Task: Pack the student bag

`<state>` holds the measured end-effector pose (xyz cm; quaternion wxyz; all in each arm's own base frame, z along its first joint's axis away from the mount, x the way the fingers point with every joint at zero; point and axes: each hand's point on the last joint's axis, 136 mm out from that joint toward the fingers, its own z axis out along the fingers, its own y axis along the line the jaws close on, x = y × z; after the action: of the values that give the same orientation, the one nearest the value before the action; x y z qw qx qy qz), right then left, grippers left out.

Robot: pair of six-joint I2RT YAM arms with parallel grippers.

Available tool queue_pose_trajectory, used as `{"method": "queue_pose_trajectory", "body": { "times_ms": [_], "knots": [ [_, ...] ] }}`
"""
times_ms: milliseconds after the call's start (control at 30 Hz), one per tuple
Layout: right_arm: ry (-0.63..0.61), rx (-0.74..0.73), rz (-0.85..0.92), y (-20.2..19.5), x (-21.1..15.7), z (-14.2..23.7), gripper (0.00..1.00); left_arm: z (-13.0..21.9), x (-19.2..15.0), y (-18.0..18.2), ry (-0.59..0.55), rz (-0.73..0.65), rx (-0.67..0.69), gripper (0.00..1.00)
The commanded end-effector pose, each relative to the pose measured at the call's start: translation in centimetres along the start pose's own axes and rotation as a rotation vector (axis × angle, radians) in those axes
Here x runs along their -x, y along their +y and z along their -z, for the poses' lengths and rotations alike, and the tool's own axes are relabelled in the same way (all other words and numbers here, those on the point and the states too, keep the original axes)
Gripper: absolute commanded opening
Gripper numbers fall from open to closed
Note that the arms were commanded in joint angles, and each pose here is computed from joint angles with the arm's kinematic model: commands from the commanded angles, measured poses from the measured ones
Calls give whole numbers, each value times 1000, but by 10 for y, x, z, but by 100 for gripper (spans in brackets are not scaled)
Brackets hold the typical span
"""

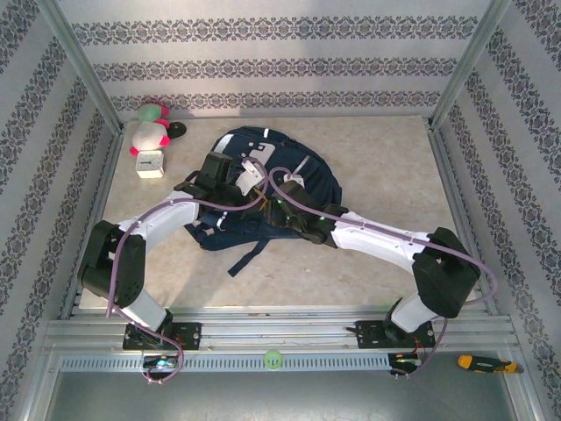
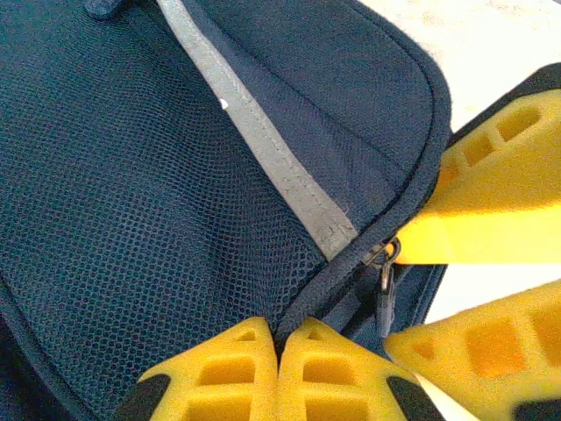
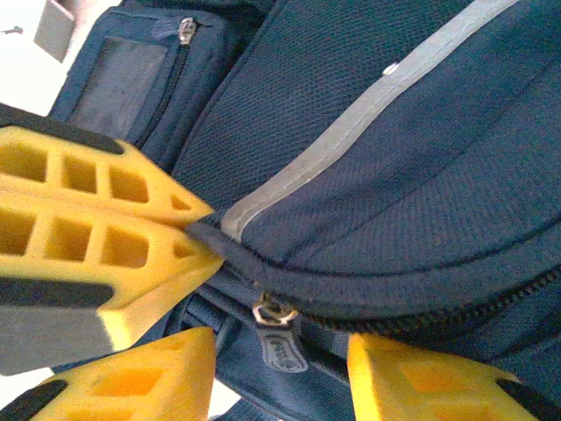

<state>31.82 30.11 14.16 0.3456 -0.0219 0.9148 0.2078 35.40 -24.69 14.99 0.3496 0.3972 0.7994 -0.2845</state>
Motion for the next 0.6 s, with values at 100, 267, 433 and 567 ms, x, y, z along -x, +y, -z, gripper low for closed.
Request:
{"method": "queue_pose_trajectory", "body": {
  "times_ms": [100,267,433,567],
  "knots": [
    [-105,-157,35,-27,30,-7,39,5,25,-22,-62,36,-108,0],
    [-134,-228,43,-43,33,1,28,4,25,-21,-59,32,-107,0],
    [-127,-229,53,-44,32,-2,15,3,23,-21,-51,27,-110,0],
    [-114,-222,62,-47,33,0,2,3,19,-19,-31,3,-92,0]
  ]
}}
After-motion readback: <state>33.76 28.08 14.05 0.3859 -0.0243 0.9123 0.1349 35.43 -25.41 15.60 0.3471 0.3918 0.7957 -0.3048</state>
